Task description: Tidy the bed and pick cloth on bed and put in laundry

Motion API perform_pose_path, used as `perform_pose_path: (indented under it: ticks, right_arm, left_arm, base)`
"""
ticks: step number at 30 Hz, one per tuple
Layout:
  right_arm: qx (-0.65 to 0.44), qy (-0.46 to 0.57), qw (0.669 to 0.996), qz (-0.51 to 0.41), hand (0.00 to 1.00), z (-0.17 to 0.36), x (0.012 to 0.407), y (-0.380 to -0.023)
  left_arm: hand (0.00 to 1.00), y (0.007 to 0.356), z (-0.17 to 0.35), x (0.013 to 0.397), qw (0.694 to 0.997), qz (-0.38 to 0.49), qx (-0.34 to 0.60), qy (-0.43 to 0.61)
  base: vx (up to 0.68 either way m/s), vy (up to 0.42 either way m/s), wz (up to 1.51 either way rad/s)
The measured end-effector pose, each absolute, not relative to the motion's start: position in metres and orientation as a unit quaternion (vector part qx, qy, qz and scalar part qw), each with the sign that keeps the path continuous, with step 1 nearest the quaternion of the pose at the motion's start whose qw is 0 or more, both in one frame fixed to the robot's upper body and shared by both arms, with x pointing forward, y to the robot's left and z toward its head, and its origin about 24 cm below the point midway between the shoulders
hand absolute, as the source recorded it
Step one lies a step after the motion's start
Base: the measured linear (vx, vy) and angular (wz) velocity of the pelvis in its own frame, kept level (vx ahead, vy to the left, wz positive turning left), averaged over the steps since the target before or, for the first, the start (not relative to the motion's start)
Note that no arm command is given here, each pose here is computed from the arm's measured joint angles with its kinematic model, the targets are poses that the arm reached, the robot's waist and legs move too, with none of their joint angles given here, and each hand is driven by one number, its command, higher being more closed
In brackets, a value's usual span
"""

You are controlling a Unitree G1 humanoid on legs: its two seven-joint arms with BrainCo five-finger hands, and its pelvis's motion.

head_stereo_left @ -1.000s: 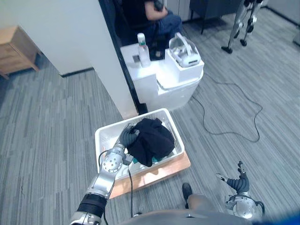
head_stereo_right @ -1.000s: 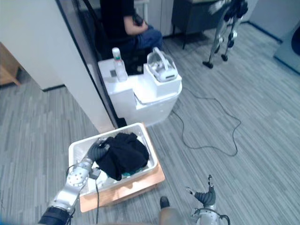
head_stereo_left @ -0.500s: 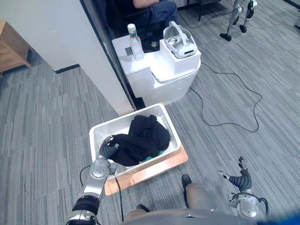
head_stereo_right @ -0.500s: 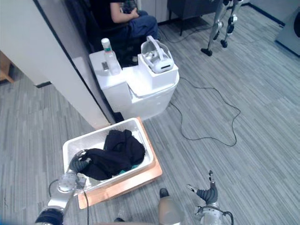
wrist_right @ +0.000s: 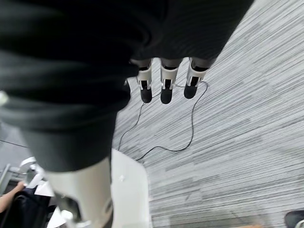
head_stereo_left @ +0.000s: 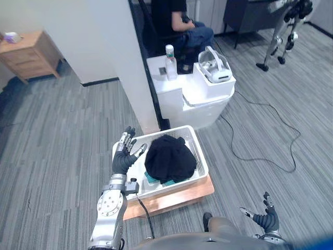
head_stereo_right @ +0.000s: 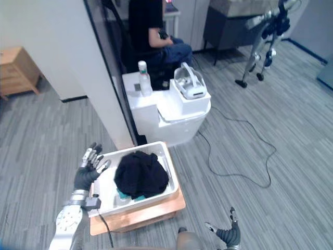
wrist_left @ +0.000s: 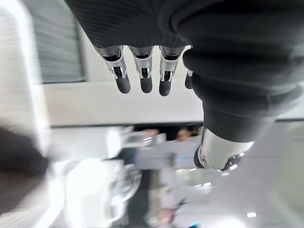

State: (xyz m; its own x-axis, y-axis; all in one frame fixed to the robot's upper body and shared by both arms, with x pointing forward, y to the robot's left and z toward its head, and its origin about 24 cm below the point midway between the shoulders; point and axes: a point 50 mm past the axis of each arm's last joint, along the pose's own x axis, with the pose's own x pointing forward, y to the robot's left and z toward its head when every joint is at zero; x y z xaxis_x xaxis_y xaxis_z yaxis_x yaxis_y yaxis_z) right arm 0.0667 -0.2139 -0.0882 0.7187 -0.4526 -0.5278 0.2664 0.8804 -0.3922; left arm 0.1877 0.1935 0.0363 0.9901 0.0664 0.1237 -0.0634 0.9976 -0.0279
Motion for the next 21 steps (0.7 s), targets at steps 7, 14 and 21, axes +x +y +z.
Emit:
perform_pose_path:
  ticks: [7, 14, 21]
  right_arm:
    - [-0.123, 0.395, 0.888, -0.201, 0.0, -0.11, 0.05, -0.209]
    - [-0.095, 0.437, 0.868, -0.214, 0.0, -0.124, 0.045, -0.21]
    - [-0.061, 0.455, 0.857, -0.234, 0.0, -0.135, 0.048, -0.214]
  left_arm:
    - [0.0, 0.209, 0.03, 0.175, 0.996, 0.065, -0.059, -0.019]
    - [0.0, 0.222, -0.013, 0.161, 0.977, 0.116, -0.131, 0.118]
    - [0.0, 0.222, -0.118, 0.072, 0.893, 0.154, -0.146, 0.396]
  base:
    - [-0.01, 0.002, 0.19]
    - [0.0, -0.007, 0.09]
    - [0.01, 0.002, 0.03]
